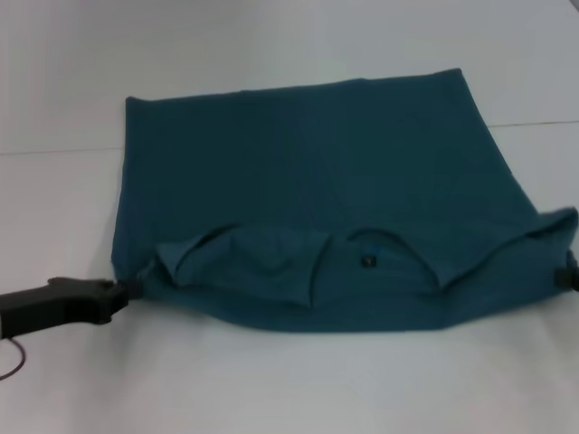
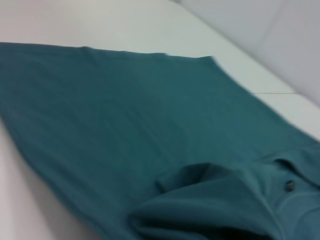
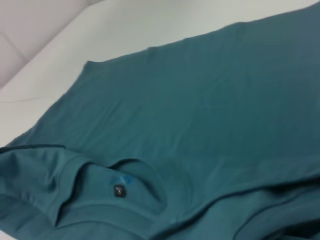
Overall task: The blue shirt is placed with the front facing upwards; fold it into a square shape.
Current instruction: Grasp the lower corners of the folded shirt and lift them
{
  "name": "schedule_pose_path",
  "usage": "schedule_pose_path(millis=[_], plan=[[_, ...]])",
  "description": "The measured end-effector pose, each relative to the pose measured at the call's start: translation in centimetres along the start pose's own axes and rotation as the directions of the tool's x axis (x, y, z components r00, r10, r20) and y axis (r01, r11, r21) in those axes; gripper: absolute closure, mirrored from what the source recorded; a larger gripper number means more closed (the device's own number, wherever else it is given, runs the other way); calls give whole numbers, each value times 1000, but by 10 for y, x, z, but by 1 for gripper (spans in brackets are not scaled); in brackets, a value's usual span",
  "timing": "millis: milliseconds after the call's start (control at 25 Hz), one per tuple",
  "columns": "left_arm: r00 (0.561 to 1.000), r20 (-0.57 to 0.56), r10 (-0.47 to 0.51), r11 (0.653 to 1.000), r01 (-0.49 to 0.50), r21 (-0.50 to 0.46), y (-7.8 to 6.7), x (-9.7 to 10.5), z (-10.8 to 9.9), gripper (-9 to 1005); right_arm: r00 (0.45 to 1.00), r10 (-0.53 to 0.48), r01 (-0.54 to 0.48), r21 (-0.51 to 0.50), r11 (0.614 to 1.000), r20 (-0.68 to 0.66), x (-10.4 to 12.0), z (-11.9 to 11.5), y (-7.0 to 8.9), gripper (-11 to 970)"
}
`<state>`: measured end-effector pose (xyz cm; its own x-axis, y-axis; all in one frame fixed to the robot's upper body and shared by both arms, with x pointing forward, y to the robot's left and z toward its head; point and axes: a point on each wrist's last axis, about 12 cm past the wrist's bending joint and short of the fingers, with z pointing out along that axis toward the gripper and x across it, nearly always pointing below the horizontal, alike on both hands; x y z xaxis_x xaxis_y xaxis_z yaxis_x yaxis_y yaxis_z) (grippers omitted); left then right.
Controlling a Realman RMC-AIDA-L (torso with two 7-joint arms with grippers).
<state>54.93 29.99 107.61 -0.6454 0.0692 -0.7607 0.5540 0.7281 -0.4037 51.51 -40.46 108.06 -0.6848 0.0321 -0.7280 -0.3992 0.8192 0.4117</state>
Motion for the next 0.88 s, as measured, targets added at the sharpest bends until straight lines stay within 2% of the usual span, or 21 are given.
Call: schedule_pose_path(millis=[360, 560, 880], plan=[[999, -30, -32, 995, 35, 89, -3, 14, -33, 979, 999, -25, 27, -83, 996, 35, 37, -39, 7, 927], [998, -58, -35, 993, 41, 111, -3, 19, -40, 979, 999, -22, 28, -129, 991, 40, 58, -56, 15, 927], [990, -137, -19, 975, 49, 217, -15, 29, -48, 977, 999, -12, 18, -191, 981, 35, 84, -75, 26, 927]])
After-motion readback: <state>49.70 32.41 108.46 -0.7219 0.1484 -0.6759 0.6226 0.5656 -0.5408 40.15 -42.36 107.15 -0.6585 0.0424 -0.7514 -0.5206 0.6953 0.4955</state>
